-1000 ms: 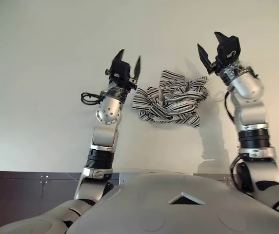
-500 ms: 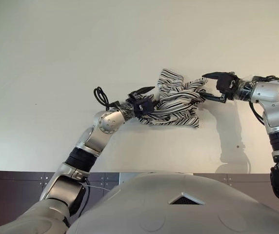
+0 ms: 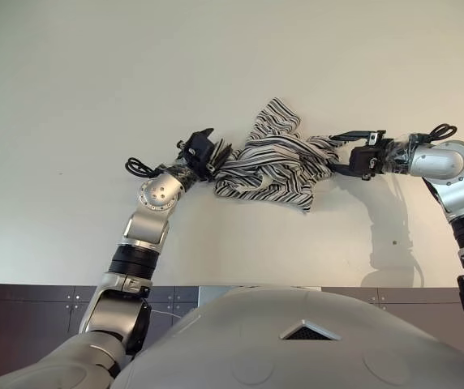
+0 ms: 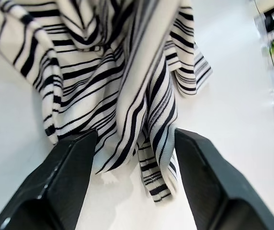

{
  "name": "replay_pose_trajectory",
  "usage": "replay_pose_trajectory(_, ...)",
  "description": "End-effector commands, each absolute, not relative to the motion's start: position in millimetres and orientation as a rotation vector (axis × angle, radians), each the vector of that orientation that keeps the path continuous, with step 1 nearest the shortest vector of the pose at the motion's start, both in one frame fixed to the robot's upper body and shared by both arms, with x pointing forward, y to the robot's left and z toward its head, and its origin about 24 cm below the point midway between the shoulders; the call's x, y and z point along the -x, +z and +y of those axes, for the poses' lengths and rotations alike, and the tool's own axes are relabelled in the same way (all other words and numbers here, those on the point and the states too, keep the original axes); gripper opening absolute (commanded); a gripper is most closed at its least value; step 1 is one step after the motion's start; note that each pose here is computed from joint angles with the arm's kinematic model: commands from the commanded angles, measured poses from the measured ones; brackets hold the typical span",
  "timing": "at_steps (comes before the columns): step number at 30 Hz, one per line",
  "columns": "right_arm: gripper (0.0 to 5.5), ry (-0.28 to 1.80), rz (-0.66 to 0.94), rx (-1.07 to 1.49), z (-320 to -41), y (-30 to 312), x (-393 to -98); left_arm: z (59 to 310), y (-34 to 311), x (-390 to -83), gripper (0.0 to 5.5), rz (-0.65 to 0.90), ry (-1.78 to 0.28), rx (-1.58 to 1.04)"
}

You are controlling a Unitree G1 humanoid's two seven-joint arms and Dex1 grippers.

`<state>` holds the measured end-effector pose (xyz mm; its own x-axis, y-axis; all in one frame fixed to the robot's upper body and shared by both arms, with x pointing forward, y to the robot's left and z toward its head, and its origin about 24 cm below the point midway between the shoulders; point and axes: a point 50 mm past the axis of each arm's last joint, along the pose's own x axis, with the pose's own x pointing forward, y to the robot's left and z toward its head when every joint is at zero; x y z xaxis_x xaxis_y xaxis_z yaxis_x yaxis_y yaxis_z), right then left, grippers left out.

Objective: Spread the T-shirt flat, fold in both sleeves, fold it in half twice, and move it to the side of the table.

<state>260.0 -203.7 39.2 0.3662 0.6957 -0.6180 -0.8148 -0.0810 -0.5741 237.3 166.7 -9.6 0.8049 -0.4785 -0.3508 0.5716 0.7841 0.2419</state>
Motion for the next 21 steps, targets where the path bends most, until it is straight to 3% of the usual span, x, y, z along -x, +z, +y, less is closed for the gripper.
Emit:
replay_pose_trajectory(1,2.86,1.332,0.252,1.242,-228.1,39.5,-249.9,215.6,-52.9,-214.4,2.65,0.588,-0.436,-0.562)
replay_pose_trajectory(3,2.86,1.339,0.246,1.281,-237.9,52.0,-250.2,230.3,-61.1,-206.7,2.65,0.623,-0.437,-0.740)
replay_pose_trajectory(6,2.86,1.301,0.199,1.304,-245.6,72.4,-260.0,243.0,-69.6,-194.7,2.65,0.660,-0.415,-0.802)
replay_pose_trajectory(13,2.86,1.177,-0.025,1.170,-226.8,102.6,-279.7,254.6,-54.0,-207.2,2.65,0.596,-0.337,-0.805)
replay_pose_trajectory(17,2.86,1.334,-0.043,0.833,-188.6,104.9,-254.5,227.3,-30.5,-216.8,2.65,0.446,-0.469,-0.720)
replay_pose_trajectory(21,2.86,1.439,0.084,0.714,-177.3,69.9,-219.0,206.9,-33.6,-192.3,2.65,0.487,-0.649,-0.674)
